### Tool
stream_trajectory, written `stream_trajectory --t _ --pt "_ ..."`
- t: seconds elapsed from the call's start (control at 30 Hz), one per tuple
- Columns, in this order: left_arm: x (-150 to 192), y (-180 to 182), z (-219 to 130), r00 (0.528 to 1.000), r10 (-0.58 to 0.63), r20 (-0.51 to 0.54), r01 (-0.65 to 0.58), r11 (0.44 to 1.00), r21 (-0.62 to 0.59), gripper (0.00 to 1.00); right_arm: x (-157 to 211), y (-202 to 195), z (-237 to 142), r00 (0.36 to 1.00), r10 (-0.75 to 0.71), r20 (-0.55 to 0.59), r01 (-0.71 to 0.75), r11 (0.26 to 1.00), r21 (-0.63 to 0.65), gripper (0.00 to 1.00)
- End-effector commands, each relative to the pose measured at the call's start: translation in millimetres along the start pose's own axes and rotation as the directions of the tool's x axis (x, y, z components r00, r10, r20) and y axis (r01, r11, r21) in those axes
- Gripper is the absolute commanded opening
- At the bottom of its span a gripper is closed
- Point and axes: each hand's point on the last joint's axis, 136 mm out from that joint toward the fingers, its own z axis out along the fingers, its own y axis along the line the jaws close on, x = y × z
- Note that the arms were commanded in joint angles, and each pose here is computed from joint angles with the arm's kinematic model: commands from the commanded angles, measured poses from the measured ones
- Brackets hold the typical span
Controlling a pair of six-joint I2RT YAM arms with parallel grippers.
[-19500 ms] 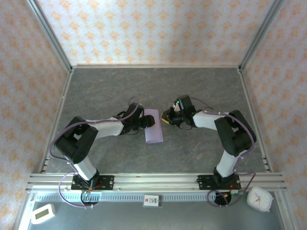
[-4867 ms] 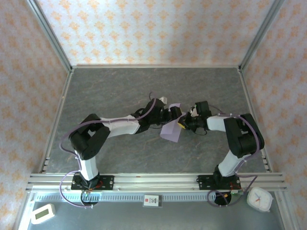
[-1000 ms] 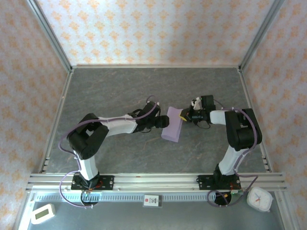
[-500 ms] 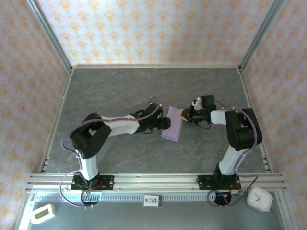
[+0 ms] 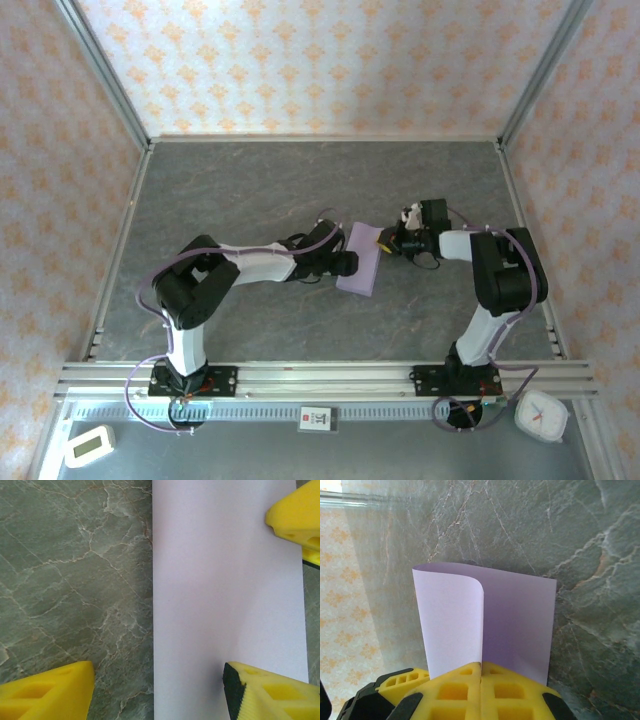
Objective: Fold a paper plane with a square sheet of paper (pick it up from the middle)
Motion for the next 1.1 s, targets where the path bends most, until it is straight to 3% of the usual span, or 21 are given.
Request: stream_trajectory --t 0.0,0.2,0.33,0.5,0.63,0.8,1.07 --pt "3 -1 6 1.000 0.022 -0.009 -0.023 0.999 -0.025 0.69 -3 0 -8 1.000 -0.012 0.027 0.012 1.000 0.012 0.04" --pt "3 -6 6 0.999 0.031 -0.010 -0.031 0.999 -0.023 0.68 -8 2 -14 0.999 -0.012 0.051 0.012 1.000 0.016 0.29" --pt "11 0 14 0.999 0.033 -0.033 -0.034 0.998 -0.046 0.68 -18 6 -24 0.996 -0.013 0.092 0.010 0.999 0.030 0.35" --pt "13 1 14 0.999 0.033 -0.037 -0.035 0.998 -0.050 0.68 -26 -3 -36 0.987 0.016 0.162 -0.032 0.995 0.097 0.36" --pt "14 1 13 0.999 0.034 -0.039 -0.036 0.998 -0.051 0.68 -26 4 -41 0.983 0.032 0.183 -0.046 0.996 0.073 0.33" --pt "16 2 13 0.997 0.053 -0.047 -0.056 0.997 -0.052 0.67 -20 13 -41 0.985 0.038 0.167 -0.044 0.998 0.034 0.23" --pt "22 1 16 0.991 0.102 -0.083 -0.105 0.994 -0.033 0.66 -5 17 -27 0.990 0.032 0.137 -0.038 0.999 0.039 0.19"
